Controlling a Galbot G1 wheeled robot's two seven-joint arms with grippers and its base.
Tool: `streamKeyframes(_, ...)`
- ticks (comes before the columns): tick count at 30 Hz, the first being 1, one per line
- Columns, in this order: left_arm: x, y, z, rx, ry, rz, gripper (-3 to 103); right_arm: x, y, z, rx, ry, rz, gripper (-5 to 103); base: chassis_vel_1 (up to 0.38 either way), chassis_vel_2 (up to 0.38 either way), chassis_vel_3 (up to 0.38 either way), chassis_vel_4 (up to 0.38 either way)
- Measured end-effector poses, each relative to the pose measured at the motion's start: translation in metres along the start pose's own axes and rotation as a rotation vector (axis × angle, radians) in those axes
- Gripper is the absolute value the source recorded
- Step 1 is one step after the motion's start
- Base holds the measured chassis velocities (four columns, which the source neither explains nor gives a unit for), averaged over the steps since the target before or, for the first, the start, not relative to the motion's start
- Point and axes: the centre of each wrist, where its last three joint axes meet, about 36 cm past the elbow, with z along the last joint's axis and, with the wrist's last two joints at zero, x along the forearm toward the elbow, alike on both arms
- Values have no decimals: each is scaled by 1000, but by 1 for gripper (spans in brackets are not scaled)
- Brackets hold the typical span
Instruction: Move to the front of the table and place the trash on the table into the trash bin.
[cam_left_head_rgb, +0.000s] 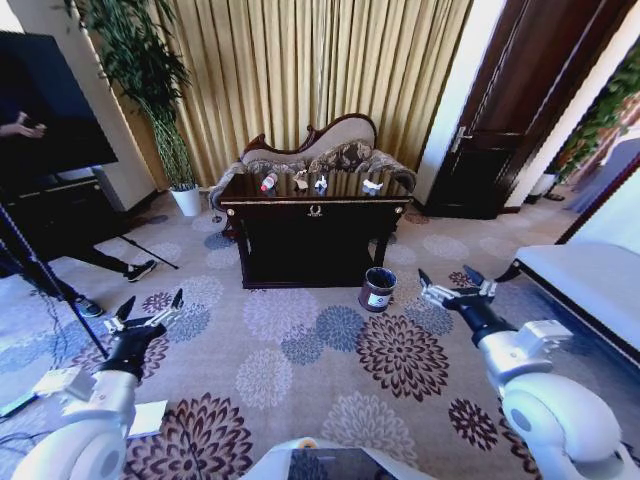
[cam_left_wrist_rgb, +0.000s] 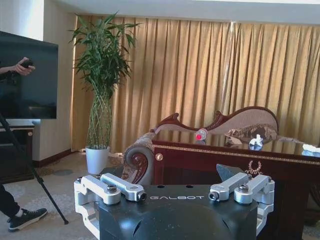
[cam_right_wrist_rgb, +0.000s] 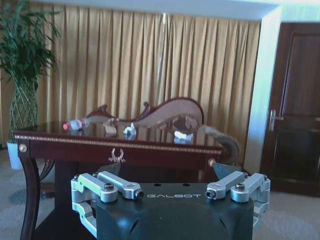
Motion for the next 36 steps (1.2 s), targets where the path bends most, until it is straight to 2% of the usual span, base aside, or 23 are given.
streamKeyframes(2,-2,3,-4,0,-5,2,100,-2,0,-2,-20,19,3,100,0,0,0,0)
streamKeyframes(7,-5,5,-9,9,-26,21,100,-4,0,-6,-49,-35,-16,100,0,0,0,0)
streamKeyframes(13,-2,4,-6,20,-20,28,100,-5,0,-7,-33,-97,-59,100,0,0,0,0)
streamKeyframes(36,0,2,-3,9,-18,32,100,-4,5,-2,-45,-64,-60,100,0,0,0,0)
